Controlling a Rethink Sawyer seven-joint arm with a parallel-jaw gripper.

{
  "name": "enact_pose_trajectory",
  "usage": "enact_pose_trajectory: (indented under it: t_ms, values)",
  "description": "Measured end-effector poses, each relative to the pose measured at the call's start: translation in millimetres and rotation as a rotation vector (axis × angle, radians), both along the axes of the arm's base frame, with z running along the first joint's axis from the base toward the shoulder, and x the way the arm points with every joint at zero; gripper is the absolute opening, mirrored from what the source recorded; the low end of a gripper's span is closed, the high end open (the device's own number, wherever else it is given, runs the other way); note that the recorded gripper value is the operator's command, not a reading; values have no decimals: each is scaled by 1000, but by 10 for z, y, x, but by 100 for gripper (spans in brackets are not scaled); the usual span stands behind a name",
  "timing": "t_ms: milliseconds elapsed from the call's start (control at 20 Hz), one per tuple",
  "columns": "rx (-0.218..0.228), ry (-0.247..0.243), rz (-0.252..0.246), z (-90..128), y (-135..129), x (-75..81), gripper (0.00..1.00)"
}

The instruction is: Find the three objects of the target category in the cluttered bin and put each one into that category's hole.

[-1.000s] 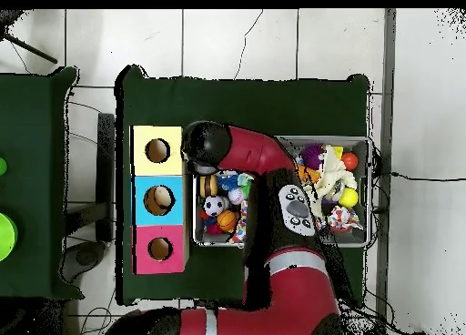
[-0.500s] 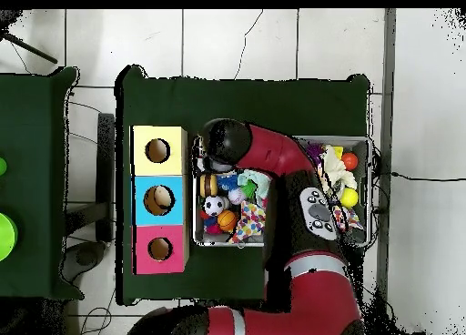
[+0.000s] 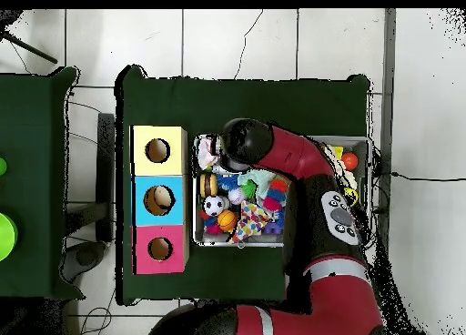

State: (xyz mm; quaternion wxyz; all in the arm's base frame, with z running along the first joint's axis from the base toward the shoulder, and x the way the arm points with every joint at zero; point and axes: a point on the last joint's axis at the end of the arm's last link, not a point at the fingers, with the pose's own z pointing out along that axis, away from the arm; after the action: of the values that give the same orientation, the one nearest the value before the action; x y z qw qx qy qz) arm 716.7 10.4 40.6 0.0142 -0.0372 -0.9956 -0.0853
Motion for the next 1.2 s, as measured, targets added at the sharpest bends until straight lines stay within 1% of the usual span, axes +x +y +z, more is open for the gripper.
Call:
enact_pose_trajectory:
  t_ms: [700,1050,1200]
  values:
    - [-1,-2,3,-1,24,1,0]
    - [1,-4,20,7,164,11,0]
    - [9,-5,21,22,249,28,0]
